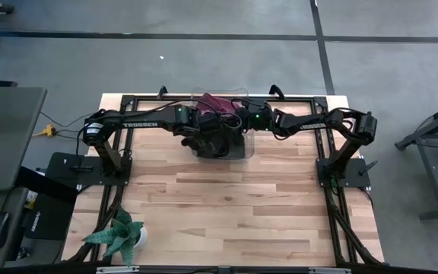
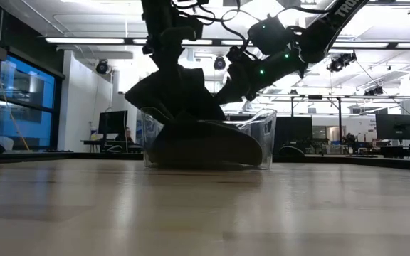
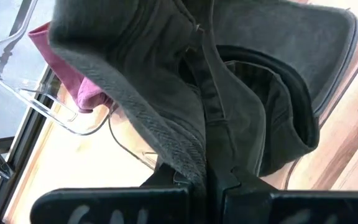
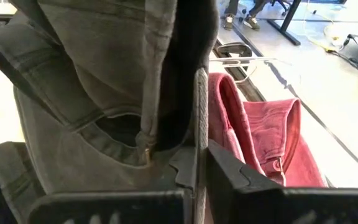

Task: Pick & Place hat
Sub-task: Put the black cap into the bottom transparent bin

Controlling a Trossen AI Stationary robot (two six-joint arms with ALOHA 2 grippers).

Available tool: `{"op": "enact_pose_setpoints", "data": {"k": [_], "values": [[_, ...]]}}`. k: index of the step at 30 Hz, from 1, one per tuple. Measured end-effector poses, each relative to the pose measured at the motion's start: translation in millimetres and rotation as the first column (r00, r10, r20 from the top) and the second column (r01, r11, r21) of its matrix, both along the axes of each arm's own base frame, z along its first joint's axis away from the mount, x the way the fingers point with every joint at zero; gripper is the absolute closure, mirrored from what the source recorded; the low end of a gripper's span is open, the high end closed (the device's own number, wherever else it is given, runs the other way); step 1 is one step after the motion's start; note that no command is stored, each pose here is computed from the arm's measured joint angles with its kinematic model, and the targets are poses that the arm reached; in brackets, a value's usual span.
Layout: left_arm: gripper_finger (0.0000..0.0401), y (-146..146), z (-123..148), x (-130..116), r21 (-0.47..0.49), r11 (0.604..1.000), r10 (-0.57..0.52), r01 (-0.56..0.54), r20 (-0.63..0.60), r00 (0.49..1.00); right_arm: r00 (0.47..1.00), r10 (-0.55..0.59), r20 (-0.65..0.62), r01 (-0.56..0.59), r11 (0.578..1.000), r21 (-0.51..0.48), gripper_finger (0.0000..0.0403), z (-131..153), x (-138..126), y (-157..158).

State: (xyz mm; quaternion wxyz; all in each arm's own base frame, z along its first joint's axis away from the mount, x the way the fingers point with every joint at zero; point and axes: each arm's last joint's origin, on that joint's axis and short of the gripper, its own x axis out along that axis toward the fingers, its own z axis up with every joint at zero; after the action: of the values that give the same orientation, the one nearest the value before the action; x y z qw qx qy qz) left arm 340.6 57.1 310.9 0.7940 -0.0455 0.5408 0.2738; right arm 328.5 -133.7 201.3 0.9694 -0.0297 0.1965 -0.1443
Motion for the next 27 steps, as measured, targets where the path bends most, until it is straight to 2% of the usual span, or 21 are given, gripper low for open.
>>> {"op": "enact_pose_setpoints", "data": {"k": [6, 9, 13, 16, 20, 23, 27], "values": [[0.0372, 0, 1, 2, 0.007, 1.000, -0.013, 0.013, 0.013, 1.000, 1.000, 0.008, 0.003, -0.008, 1.000, 0.029, 0.0396, -1, 0, 1], [0.0332, 0, 0, 1, 0.016, 1.000, -0.026, 0.027, -0.006, 1.000, 1.000, 0.005, 0.004, -0.005, 0.999, 0.050, 0.0397, -1, 0, 3], [0.0262, 2, 6, -1, 0.074, 0.997, -0.006, 0.008, -0.016, 1.000, 1.000, 0.009, 0.003, -0.009, 0.999, 0.051, 0.0397, -1, 1, 5], [0.0207, 3, 26, -1, 0.136, 0.990, 0.022, -0.024, 0.016, 1.000, 1.000, 0.011, 0.002, -0.011, 0.998, 0.055, 0.0397, -1, 1, 6], [0.0146, 4, 60, -3, 0.163, 0.986, 0.022, -0.039, 0.108, 0.994, 1.000, 0.008, 0.009, -0.008, 0.999, 0.051, 0.0397, 3, 0, 6], [0.0122, 3, 88, -6, 0.171, 0.984, 0.017, -0.050, 0.189, 0.982, 1.000, -0.012, 0.007, 0.012, 0.999, 0.042, 0.0397, 9, -3, 7], [0.0119, 2, 117, -14, 0.177, 0.981, 0.021, -0.072, 0.275, 0.961, 0.999, -0.037, -0.012, 0.038, 0.998, 0.050, 0.0397, 21, -12, 10]]}}
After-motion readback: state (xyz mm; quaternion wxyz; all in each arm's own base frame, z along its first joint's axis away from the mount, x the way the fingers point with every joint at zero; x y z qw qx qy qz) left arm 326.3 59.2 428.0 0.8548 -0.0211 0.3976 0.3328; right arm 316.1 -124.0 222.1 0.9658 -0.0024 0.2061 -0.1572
